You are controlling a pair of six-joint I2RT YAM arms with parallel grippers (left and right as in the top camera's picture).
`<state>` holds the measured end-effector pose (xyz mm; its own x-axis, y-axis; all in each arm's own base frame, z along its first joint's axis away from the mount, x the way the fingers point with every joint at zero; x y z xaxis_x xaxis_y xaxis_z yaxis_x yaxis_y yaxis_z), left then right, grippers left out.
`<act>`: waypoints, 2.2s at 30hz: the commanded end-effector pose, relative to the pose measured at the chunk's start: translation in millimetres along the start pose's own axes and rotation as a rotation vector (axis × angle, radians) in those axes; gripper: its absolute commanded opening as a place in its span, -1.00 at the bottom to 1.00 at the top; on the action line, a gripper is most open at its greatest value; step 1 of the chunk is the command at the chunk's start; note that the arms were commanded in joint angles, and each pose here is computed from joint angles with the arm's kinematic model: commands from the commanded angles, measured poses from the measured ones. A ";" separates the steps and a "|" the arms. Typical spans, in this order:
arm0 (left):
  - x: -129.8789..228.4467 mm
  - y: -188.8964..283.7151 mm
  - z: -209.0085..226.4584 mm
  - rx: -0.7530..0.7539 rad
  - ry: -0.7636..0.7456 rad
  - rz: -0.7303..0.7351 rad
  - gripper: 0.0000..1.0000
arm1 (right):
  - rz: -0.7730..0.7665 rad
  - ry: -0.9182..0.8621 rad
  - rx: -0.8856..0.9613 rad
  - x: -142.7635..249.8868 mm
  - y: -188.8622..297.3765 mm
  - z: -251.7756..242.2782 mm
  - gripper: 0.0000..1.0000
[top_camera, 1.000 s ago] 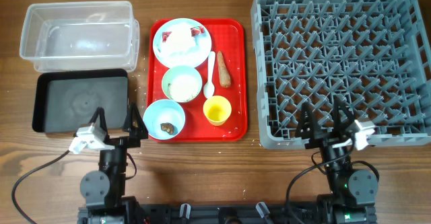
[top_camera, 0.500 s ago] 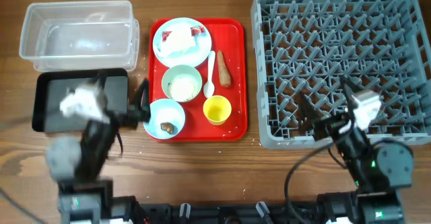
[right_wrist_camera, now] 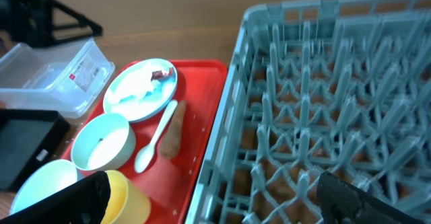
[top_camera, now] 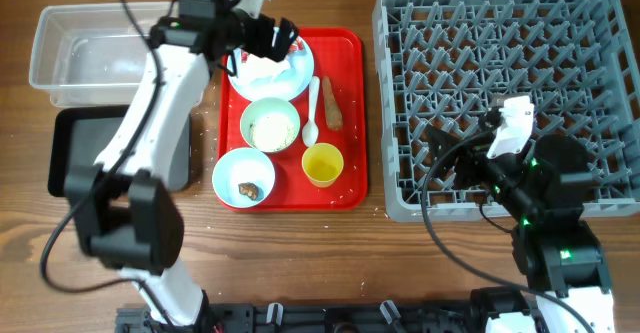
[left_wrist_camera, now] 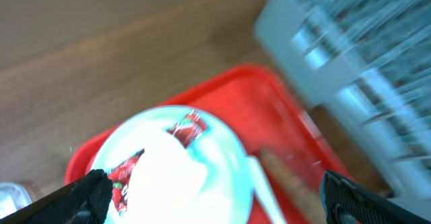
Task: Sort waste into correct bins and load items into the dishwasher rack
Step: 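Tip the white plate with the left gripper, dumping wrappers into the clear bin, then return the plate and grasp the light-green rice bowl with the left gripper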
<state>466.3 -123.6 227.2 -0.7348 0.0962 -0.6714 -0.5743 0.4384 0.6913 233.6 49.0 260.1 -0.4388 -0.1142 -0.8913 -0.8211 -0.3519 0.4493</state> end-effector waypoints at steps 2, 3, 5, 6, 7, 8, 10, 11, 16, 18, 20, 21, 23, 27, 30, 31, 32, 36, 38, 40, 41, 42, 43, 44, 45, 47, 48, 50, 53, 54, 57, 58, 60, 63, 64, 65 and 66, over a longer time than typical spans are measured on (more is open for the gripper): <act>32.0 -57.3 28.6 -0.069 0.005 0.123 1.00 | 0.054 -0.108 -0.020 2.8 -13.2 -1.9 1.00; 35.6 -65.5 32.4 -0.076 0.003 0.129 1.00 | 0.067 -0.112 -0.020 4.7 -15.9 -2.6 0.99; 40.1 -84.2 45.4 -0.121 -0.001 0.118 1.00 | 0.096 -0.123 -0.037 9.2 -22.2 -2.4 0.99; 42.0 -92.3 49.8 -0.134 -0.004 0.112 1.00 | 0.110 -0.128 -0.048 11.4 -25.3 -2.0 0.99; 45.6 -104.6 55.0 -0.141 -0.010 0.105 1.00 | 0.126 -0.133 -0.049 14.0 -28.2 -2.7 1.00; 48.0 -110.1 57.0 -0.140 -0.010 0.105 1.00 | 0.133 -0.135 -0.049 15.1 -29.6 -3.0 1.00; 54.5 -122.6 62.5 -0.146 -0.009 0.107 1.00 | 0.140 -0.138 -0.049 16.4 -31.4 -3.5 0.99; 59.6 -129.6 66.2 -0.153 -0.007 0.114 1.00 | 0.141 -0.138 -0.049 16.5 -31.4 -3.5 0.99; 80.5 -148.2 73.8 -0.153 0.008 0.165 0.85 | 0.139 -0.137 -0.049 16.0 -31.4 -3.6 0.99; 84.7 -148.5 74.1 -0.154 0.014 0.184 -0.03 | 0.135 -0.136 -0.049 15.4 -31.5 -3.6 0.99; 91.7 -147.1 73.7 -0.155 0.027 0.221 -0.92 | 0.134 -0.135 -0.048 15.1 -31.5 -3.7 0.99; 94.7 -146.4 73.6 -0.156 0.037 0.237 -0.92 | 0.134 -0.135 -0.048 15.1 -31.6 -3.7 0.99; 87.4 -141.8 76.6 -0.178 0.170 0.206 -0.92 | 0.130 -0.135 -0.048 14.5 -31.6 -3.8 0.99; -25.1 -26.2 67.5 -0.190 0.351 -0.099 -0.92 | 0.128 -0.153 -0.047 14.0 -31.7 -3.9 0.99; -63.7 66.9 108.2 -0.413 0.376 -0.333 -0.92 | 0.129 -0.154 -0.047 14.1 -31.8 -3.9 0.99; -61.1 84.4 139.7 -0.521 0.407 -0.364 -0.92 | 0.126 -0.153 -0.046 13.6 -31.8 -3.9 0.99; -52.9 92.3 172.9 -0.577 0.454 -0.372 -0.92 | 0.117 -0.153 -0.046 12.0 -32.0 -4.1 1.00; 0.8 60.4 264.6 -0.679 0.581 -0.270 -0.53 | 0.103 -0.151 -0.045 9.2 -33.2 -4.8 0.99; 12.0 47.2 271.3 -0.682 0.592 -0.233 0.47 | 0.103 -0.151 -0.045 9.2 -33.2 -4.8 0.99; 0.7 53.9 265.3 -0.676 0.571 -0.271 1.00 | 0.103 -0.152 -0.046 9.2 -33.2 -4.7 0.99; -13.5 70.1 253.3 -0.675 0.491 -0.290 1.00 | 0.104 -0.166 -0.045 9.3 -33.2 -4.8 0.99; -20.6 78.6 244.5 -0.673 0.430 -0.289 1.00 | 0.104 -0.174 -0.044 9.2 -33.2 -4.8 0.99; -31.6 92.6 227.7 -0.668 0.363 -0.297 1.00 | 0.104 -0.174 -0.044 9.2 -33.2 -4.8 0.99; -43.8 111.4 201.4 -0.652 0.316 -0.313 1.00 | 0.104 -0.174 -0.044 9.2 -33.2 -4.8 0.99; -47.6 132.1 163.9 -0.621 0.293 -0.293 1.00 | 0.104 -0.174 -0.044 9.2 -33.2 -4.8 0.99; -32.4 143.4 118.8 -0.552 0.297 -0.184 1.00 | 0.104 -0.174 -0.045 9.4 -33.1 -4.7 0.99; -14.8 137.6 92.7 -0.452 0.300 -0.068 1.00 | 0.104 -0.174 -0.044 9.4 -33.1 -4.7 1.00; 14.9 120.1 54.6 -0.270 0.320 0.125 1.00 | 0.104 -0.174 -0.044 9.2 -33.1 -4.7 0.99; 57.0 84.5 -4.1 -0.109 0.300 0.355 0.97 | 0.104 -0.174 -0.044 9.3 -33.1 -4.7 0.99; 63.9 77.3 -12.9 -0.094 0.291 0.380 0.96 | 0.104 -0.174 -0.044 9.3 -33.1 -4.7 0.99; 85.3 50.0 -38.0 -0.072 0.324 0.417 0.83 | 0.104 -0.174 -0.044 9.3 -33.1 -4.7 0.99; 94.9 36.9 -47.3 -0.064 0.339 0.421 0.73 | 0.104 -0.174 -0.045 9.4 -33.1 -4.7 0.99; 113.9 13.3 -56.0 -0.092 0.378 0.405 0.63 | 0.105 -0.174 -0.045 9.4 -33.2 -4.7 0.99; 140.6 -12.8 -50.0 -0.213 0.424 0.379 0.57 | 0.104 -0.174 -0.044 9.4 -33.2 -4.7 0.99; 146.1 -18.7 -50.5 -0.211 0.418 0.383 0.54 | 0.104 -0.174 -0.044 9.4 -33.2 -4.7 0.99; 154.3 -27.9 -52.0 -0.211 0.410 0.403 0.48 | 0.104 -0.174 -0.044 9.4 -33.2 -4.7 0.99; 163.8 -41.1 -54.8 -0.212 0.398 0.432 0.38 | 0.105 -0.174 -0.044 9.4 -33.2 -4.7 0.99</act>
<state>353.2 -166.9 132.8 -0.9610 -0.1337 -0.2420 -0.2710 0.2823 0.9203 257.3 53.1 227.7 -0.5956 0.0007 -0.8033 -0.7469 -0.3683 0.5536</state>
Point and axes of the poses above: each gripper's point midway between its finger pads, its own y axis back along the fingers, its own z axis along the line the jaws close on, x = y × z, the point moved 6 cm from there along y, back along the fingers, and after that the axes turned 14 degrees about y, right-handed, at the moved point
